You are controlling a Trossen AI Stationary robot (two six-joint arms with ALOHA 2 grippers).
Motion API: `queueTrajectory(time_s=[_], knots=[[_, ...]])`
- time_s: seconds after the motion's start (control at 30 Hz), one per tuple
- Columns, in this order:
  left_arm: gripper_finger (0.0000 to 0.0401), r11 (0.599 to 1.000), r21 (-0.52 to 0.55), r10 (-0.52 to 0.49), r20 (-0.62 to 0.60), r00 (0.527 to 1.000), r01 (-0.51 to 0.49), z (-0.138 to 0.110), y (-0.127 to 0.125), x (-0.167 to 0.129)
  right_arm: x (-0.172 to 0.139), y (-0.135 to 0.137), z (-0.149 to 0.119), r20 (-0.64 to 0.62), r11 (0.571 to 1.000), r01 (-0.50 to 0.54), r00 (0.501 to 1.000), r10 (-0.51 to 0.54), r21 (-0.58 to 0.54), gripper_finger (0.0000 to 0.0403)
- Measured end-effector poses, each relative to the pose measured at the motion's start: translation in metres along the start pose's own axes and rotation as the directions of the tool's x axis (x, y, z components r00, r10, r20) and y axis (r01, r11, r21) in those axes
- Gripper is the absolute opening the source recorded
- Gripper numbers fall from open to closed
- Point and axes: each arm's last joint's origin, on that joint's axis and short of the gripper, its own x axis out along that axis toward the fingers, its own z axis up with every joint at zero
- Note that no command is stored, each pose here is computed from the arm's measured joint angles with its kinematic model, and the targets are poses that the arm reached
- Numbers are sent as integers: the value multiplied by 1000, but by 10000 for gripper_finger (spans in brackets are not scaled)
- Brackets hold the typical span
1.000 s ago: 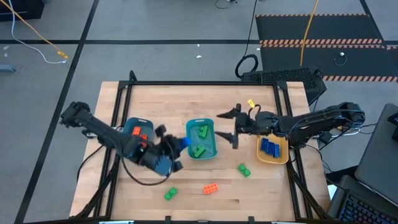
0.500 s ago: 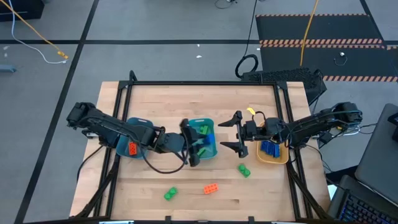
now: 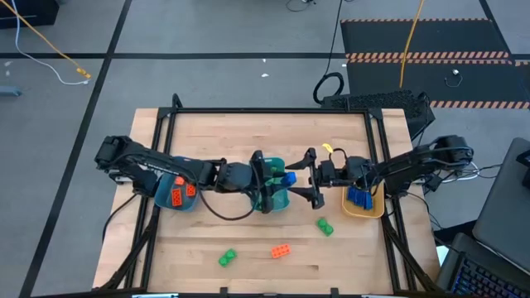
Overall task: Sort & place blocks by color
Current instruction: Put the blue game piece into the yellow bin
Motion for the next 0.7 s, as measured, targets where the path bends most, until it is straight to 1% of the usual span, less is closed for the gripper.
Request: queueTrajectory(time_s=[0.1,0.2,0.27,0.37,0.53,0.7], knots=[[134,1000,10,-17,22,1000,17,2,-2,0,1,-4,-3,-13,1000,10,1000,-9,14,287],[131,1000,12,-20,16,1000,20,2,-1,0,1,-5,-4,-18,1000,15,1000,-15,8,255],[136,1000,2,-19,13,1000,19,1,-1,0,1,-5,-4,-18,1000,15,1000,-15,-16,221],[156,1000,-1,-24,-2,1000,24,0,-2,-1,1,-5,-3,-20,999,15,1000,-16,-49,157],[185,1000,11,-15,-46,999,15,-4,-1,-1,0,-5,-6,-44,993,7,999,-12,-116,154],[193,1000,29,0,-102,995,3,-9,1,-1,0,-5,-9,-77,986,10,997,-23,-167,154]])
